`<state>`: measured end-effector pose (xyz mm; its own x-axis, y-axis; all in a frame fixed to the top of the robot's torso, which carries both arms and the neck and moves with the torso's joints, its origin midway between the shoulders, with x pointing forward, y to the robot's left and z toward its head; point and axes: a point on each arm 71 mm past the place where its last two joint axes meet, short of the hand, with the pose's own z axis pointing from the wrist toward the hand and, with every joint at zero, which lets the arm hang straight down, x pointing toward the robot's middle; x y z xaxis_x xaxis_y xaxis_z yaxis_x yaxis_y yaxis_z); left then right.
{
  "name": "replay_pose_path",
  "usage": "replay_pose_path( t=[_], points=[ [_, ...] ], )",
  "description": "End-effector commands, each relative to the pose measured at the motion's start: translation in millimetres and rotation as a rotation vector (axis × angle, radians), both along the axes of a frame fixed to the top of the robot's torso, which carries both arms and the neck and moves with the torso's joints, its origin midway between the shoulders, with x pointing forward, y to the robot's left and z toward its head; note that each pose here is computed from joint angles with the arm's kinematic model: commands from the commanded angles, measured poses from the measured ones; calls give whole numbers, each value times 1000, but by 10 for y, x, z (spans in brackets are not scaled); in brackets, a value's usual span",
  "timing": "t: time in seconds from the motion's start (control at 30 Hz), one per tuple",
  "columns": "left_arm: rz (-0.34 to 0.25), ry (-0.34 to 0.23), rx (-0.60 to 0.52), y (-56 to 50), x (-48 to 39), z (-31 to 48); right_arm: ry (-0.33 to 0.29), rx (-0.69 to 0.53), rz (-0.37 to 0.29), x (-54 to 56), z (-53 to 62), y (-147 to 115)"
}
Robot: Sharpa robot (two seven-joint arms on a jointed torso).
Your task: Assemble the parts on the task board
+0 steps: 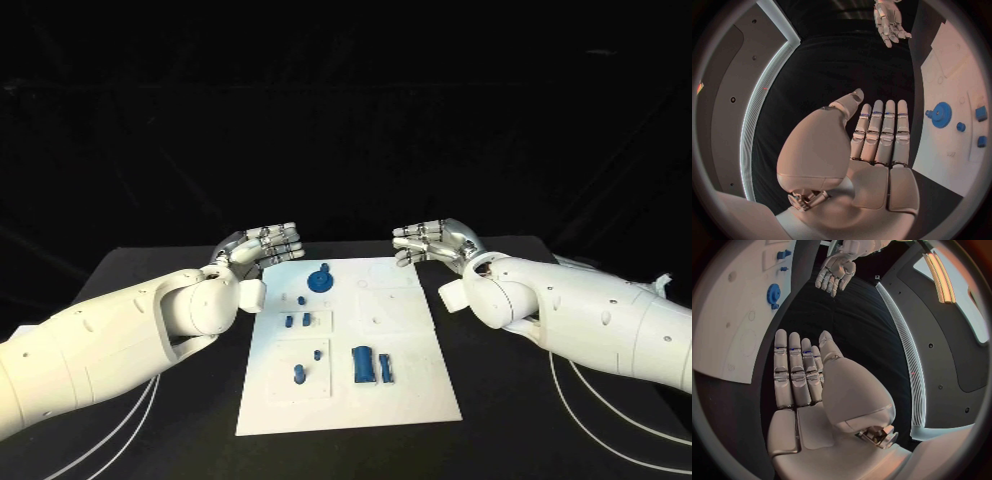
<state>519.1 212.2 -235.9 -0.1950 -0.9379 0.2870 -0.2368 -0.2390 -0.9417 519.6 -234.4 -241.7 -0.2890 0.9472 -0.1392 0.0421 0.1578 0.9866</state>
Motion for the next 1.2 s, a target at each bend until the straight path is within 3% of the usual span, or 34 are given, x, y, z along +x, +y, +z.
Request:
replay_pose_path(
  t=[0.03,0.23,0.37,0.8,0.97,1.2],
  points=[
    [8,-3,1,0,9,-2,0,9,-1,10,-7,4],
    [25,-15,23,-17,-32,-4,-11,28,-24,-31,8,46],
    [56,-40,63,-49,-113,-1,-28,62,-67,-114,36,121],
    [193,-186,234,-179,-508,92,-61,156,-251,-525,159,392],
    [212,-210,257,-196,-568,114,-61,161,-272,-577,174,419],
    [214,-212,259,-197,-574,117,-61,161,-273,-579,175,420]
  ],
)
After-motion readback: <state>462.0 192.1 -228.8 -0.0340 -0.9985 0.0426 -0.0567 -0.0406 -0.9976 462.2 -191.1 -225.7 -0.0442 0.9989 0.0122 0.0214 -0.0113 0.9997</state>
